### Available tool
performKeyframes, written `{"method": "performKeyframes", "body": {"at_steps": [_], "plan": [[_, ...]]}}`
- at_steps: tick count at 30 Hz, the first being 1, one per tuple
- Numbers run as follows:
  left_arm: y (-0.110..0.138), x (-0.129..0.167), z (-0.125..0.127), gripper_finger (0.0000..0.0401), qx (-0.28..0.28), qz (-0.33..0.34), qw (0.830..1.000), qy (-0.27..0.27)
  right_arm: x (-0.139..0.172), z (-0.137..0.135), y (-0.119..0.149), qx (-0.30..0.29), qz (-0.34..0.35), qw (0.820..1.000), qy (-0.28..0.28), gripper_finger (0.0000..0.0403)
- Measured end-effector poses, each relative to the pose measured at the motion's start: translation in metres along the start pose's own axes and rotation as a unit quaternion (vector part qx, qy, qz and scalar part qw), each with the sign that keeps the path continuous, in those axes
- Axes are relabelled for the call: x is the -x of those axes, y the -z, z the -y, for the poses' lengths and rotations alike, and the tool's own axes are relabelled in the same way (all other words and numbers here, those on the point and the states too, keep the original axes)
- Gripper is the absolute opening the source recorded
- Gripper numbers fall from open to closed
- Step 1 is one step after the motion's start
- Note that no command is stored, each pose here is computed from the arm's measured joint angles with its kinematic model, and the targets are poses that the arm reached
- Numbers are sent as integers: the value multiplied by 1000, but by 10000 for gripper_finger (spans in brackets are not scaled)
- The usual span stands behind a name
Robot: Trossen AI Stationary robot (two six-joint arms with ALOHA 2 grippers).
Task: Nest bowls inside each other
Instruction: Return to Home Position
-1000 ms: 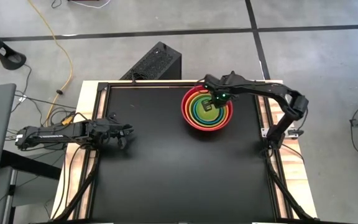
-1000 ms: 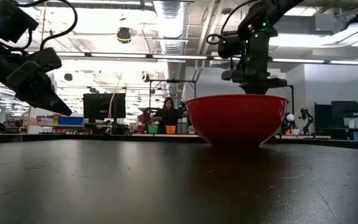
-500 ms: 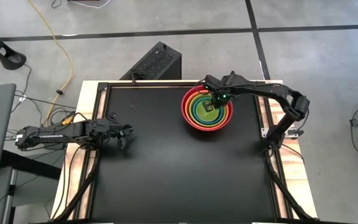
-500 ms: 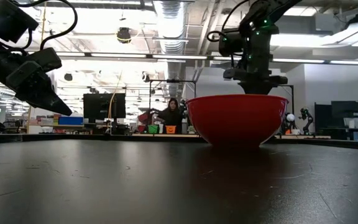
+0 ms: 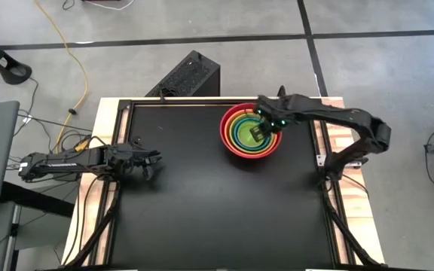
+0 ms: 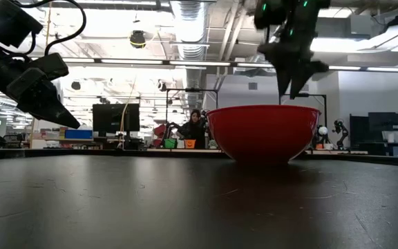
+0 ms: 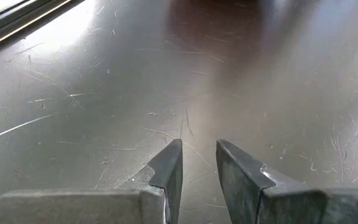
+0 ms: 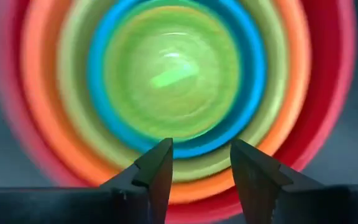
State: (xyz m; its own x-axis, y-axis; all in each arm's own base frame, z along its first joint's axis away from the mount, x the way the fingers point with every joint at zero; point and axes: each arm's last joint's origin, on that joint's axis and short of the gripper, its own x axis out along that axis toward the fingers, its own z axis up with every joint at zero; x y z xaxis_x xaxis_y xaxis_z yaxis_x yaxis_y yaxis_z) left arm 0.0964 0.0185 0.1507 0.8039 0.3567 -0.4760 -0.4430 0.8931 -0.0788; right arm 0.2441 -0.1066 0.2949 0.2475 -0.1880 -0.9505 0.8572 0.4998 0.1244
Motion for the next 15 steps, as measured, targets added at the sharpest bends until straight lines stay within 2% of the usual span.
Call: {"method": "performKeyframes", "body": {"at_steps": [4,8,12,15], "plan": [[0,0,0,87,0,0,1000,0,25,-21,25,54,55,997,-30,177],[0,0,0,87,0,0,1000,0,43,-50,52,115,131,983,-59,177],[0,0,0,87,0,0,1000,0,51,-84,80,198,191,957,-94,175],[0,0,0,87,0,0,1000,0,49,-111,97,260,229,928,-140,170]]}}
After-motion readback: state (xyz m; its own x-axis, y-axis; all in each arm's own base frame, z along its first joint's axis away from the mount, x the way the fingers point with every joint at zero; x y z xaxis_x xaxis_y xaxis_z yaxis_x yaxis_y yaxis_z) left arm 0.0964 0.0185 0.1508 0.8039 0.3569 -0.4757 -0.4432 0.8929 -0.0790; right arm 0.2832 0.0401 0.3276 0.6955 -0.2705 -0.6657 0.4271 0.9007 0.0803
